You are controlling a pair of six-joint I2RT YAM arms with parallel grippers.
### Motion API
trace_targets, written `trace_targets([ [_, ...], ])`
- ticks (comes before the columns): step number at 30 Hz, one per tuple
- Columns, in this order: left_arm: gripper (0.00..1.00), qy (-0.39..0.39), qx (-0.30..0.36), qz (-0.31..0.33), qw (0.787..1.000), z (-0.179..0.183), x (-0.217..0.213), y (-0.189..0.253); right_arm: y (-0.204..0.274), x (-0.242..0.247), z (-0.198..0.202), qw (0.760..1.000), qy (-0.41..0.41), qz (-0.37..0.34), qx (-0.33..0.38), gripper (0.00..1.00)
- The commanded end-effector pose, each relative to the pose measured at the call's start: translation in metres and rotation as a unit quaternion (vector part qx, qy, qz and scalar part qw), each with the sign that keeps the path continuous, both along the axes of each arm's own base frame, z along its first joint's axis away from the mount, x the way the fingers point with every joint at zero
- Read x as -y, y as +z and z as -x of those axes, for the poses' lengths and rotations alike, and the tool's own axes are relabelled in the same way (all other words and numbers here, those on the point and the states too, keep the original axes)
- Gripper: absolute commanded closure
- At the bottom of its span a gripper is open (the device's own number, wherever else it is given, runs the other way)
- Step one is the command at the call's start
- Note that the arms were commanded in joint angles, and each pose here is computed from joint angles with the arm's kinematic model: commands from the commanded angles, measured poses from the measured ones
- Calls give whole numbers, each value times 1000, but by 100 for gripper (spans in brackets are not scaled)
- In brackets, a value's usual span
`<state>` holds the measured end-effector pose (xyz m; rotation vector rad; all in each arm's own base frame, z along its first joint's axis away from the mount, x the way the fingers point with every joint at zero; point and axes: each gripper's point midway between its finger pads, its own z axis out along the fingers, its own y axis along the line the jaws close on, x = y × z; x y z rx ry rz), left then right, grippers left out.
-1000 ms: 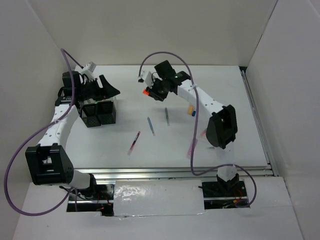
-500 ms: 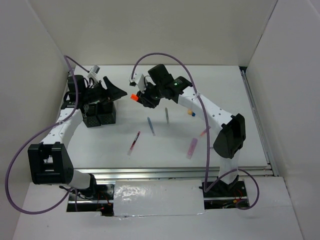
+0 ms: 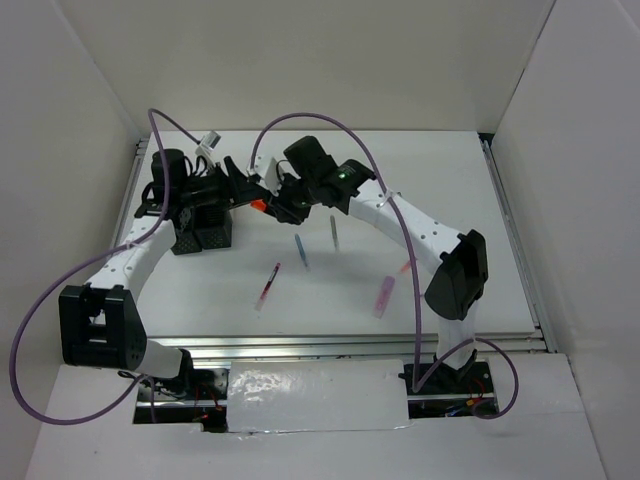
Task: Sort the stationery into containers
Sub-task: Place the pen in the storage box.
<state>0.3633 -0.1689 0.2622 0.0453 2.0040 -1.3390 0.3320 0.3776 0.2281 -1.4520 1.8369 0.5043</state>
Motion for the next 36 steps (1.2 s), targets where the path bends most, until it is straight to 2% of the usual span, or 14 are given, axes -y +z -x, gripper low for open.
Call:
trace_targets([
  [1, 30, -20, 15, 3, 1000, 3, 7, 2, 35, -9, 4, 999, 7, -29, 34, 100],
  [8, 53, -25, 7, 4, 1000, 9, 9, -4, 40, -12, 2, 998, 4, -32, 45, 100],
  [10, 52, -24, 6, 4, 1000, 10, 8, -4, 41, -11, 0, 998, 0, -32, 48, 100],
  [13, 37, -21, 5, 1, 1000, 11, 7, -5, 42, -11, -1, 998, -3, -32, 50, 100],
  [15, 36, -19, 6, 1, 1000, 12, 6, -5, 41, -11, -1, 998, -3, -31, 49, 100],
  [20, 54, -24, 3, 3, 1000, 14, 7, -7, 39, -11, -2, 998, -7, -28, 53, 100],
  [26, 66, -27, -1, 4, 1000, 16, 7, -9, 38, -11, -2, 998, -9, -27, 54, 100],
  [28, 78, -24, 1, 2, 1000, 15, 6, -8, 38, -11, -3, 998, -14, -25, 54, 79],
  [29, 83, -20, 4, 0, 1000, 14, 3, -8, 38, -12, -1, 998, -13, -24, 54, 59],
  [30, 86, -12, 3, -3, 1000, 11, -1, -5, 39, -11, -1, 998, -13, -24, 54, 32],
  [31, 94, -4, 3, -7, 1000, 9, -5, -5, 38, -9, 0, 998, -16, -25, 51, 18],
  [33, 98, 31, 24, -25, 999, -4, -28, 5, 42, -2, 0, 998, -22, -27, 51, 7],
  [34, 100, 60, 6, -36, 998, -8, -46, 1, 45, 0, 1, 998, -24, -32, 46, 6],
  [36, 100, 92, 33, -68, 993, -19, -70, 12, 49, 16, -4, 998, -40, -39, 39, 5],
])
